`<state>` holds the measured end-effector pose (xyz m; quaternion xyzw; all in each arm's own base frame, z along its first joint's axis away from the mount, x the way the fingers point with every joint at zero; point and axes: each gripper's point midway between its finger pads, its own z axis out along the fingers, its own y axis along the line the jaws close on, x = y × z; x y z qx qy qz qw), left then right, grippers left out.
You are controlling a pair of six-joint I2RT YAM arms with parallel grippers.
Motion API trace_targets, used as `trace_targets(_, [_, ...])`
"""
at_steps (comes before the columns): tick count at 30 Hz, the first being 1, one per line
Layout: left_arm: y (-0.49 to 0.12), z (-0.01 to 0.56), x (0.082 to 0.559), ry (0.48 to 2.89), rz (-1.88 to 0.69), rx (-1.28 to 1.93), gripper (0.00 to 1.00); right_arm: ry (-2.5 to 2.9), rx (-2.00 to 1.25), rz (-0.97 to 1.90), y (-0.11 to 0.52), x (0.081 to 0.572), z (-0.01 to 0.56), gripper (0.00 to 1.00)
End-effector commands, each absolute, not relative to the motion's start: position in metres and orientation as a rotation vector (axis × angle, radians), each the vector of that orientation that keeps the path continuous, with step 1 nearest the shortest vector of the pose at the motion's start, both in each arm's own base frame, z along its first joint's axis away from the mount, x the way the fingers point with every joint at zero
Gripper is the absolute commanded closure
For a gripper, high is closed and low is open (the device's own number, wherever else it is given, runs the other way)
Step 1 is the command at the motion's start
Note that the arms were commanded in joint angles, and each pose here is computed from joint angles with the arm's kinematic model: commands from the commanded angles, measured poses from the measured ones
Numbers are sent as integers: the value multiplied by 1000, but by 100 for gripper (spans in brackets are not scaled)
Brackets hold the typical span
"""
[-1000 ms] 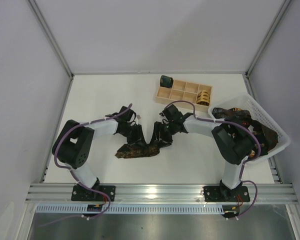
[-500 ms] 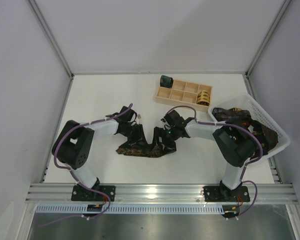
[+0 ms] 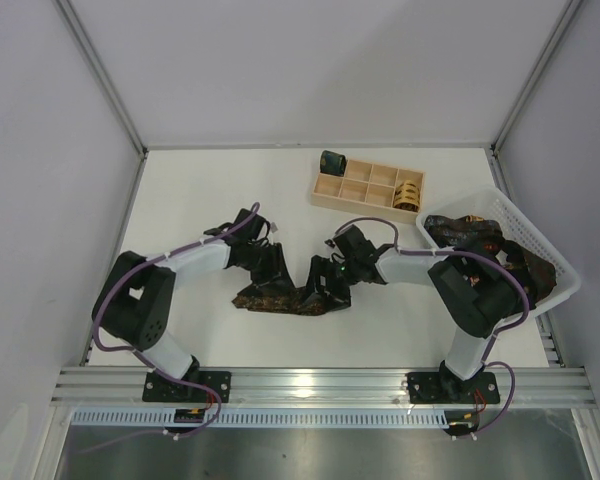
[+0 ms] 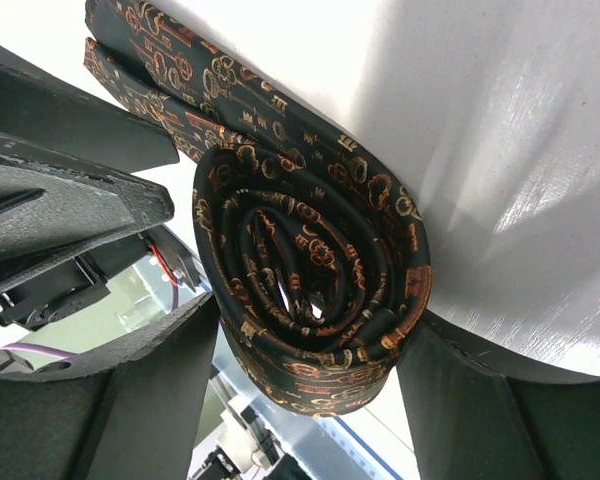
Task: Roll the ties
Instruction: Roll the tie
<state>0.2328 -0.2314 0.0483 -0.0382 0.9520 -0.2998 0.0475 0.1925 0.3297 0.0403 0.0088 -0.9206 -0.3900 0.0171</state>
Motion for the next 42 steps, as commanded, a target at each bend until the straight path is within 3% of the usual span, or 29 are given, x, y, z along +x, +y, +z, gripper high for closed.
trace_targets(1, [-225,58,237,2864,-912,-112,59,-2866,44,-1321,335,199,54,27])
trace_targets(7, [-225,59,227,2872,-972,-85,61,-2842,46,-1332,333,201,54,32])
trace_targets(22, [-239,70,207,2867,-1186,-66,64,-2825,71,-1374,316,201,65,26])
trace_targets(42, [-256,62,212,2898,-1166,-19,65,-2820,88,-1373,319,206,65,41])
